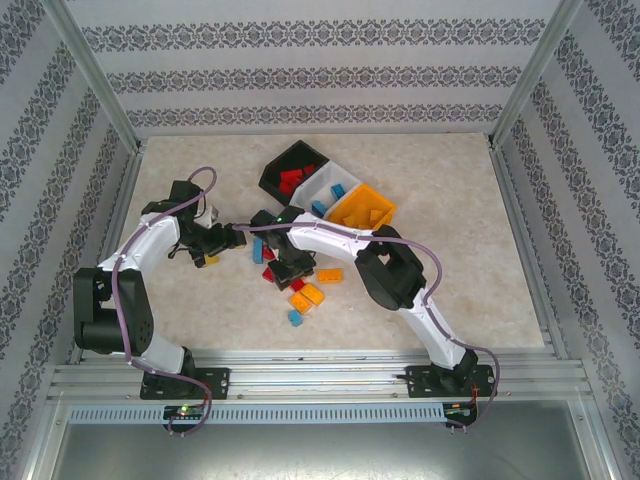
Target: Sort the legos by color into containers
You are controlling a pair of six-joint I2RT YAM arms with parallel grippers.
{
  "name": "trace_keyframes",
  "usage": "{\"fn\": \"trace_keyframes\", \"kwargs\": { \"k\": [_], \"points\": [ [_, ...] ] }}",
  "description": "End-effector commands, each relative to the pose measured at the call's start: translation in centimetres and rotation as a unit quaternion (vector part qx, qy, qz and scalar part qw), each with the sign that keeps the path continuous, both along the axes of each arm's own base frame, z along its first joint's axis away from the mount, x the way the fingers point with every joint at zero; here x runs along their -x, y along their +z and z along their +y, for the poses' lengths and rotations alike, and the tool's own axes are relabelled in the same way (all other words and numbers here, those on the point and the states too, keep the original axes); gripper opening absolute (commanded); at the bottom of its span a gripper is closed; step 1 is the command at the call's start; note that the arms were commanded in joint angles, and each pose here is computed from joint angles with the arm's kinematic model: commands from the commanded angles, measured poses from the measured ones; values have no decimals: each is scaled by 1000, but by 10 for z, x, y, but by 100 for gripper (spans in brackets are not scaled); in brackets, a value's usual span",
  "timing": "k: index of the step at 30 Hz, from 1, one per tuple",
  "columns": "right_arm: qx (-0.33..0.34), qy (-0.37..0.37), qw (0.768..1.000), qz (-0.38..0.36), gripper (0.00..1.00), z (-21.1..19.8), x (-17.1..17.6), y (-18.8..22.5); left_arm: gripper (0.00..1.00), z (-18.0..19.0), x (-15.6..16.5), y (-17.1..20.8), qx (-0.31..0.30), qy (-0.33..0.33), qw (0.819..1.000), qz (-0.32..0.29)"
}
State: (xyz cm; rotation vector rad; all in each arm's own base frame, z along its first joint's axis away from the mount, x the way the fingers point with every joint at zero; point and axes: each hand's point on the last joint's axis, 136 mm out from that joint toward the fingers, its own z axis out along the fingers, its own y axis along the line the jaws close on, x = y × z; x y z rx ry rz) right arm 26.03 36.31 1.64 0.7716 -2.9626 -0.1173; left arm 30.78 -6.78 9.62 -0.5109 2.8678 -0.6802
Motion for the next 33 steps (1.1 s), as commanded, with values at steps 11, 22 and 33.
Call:
{"fn": "trace_keyframes", "kwargs": {
  "k": [11, 22, 33],
  "points": [
    [-136, -125, 981, -62, 36, 4, -73, 95, 82, 2, 3, 2, 7, 2, 1000, 6],
    [-394, -428, 812, -45, 37, -21, -202, 179, 84, -7, -2, 6, 35, -8, 999, -6],
    [-402, -460, 790, -59, 39, -25, -267, 184, 85, -12, -3, 6, 51, -16, 999, -8]
  ]
}}
